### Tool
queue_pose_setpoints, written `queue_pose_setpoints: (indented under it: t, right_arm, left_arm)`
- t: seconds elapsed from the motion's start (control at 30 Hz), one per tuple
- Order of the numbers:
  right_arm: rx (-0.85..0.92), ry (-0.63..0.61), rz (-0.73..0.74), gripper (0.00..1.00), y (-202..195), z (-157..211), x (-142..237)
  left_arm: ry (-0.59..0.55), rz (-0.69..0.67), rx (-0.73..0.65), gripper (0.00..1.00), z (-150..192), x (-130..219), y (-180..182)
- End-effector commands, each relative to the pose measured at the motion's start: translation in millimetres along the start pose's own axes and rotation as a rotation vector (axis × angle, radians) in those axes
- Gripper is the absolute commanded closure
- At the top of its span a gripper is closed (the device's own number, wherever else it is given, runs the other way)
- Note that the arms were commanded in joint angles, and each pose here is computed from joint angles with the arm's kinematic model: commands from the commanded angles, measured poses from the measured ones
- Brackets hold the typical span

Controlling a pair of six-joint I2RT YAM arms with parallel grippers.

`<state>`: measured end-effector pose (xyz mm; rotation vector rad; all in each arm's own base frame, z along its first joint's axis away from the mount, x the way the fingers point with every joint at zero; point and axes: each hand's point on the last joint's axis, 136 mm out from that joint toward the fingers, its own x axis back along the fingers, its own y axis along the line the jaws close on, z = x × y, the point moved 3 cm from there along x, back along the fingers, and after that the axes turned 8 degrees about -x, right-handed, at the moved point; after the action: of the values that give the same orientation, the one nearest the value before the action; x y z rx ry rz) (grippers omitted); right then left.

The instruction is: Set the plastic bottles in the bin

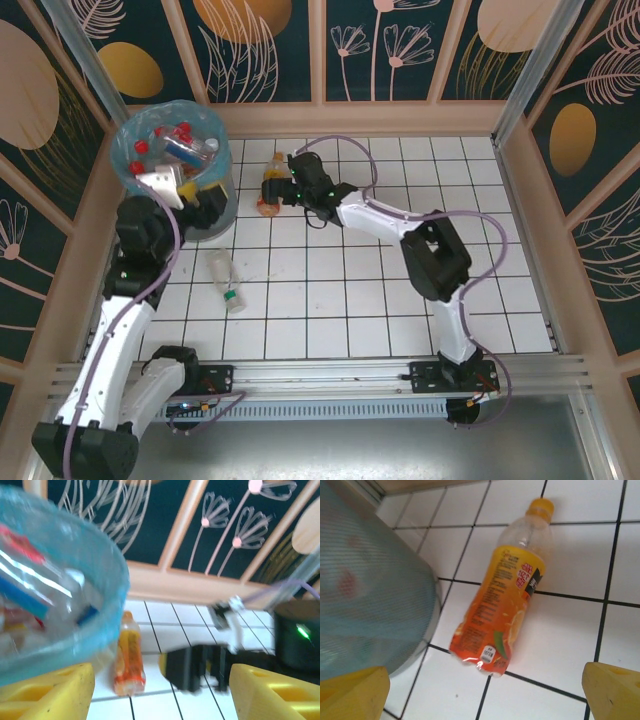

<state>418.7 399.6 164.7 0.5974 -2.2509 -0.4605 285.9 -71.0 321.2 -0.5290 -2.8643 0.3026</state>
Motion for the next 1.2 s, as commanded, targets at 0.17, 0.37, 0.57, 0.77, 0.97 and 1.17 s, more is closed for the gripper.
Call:
queue_pose_setpoints:
  t: [0.17, 0.37, 0.57, 0.77, 0.97, 1.17]
  right_arm:
    - [-0.031, 0.091, 0.031, 0.04, -10.7, 11.9, -60.8]
    - [-0.063, 0.133, 0.077, 0.08, -32.3, 17.8, -96.5]
    - [-0.079, 0.198, 0.118, 0.18, -53.0, 32.9, -113.6]
    - [-0.094, 0.263, 0.142, 0.29, -66.8, 36.8, -105.8]
    - [-0.056, 0.254, 0.111, 0.42, -55.2, 25.8, -77.4]
    - [-0.039, 0.186, -0.004, 0.44, -38.3, 17.9, -14.5]
  left_arm:
    - [-0.129, 0.116, -0.086, 0.24, 21.3, 35.7, -18.9]
    - [-0.155, 0.084, -0.092, 0.22, 24.6, 40.8, -14.6]
    - [-0.117, 0.054, -0.087, 0.22, 30.6, 35.6, -8.7]
    - [-0.125, 0.021, -0.091, 0.22, 29.7, 37.5, -4.6]
    - [-0.134, 0.008, -0.074, 0.22, 24.1, 37.5, -3.5]
    - [-0.096, 0.052, -0.063, 0.19, 7.7, 30.5, -12.0]
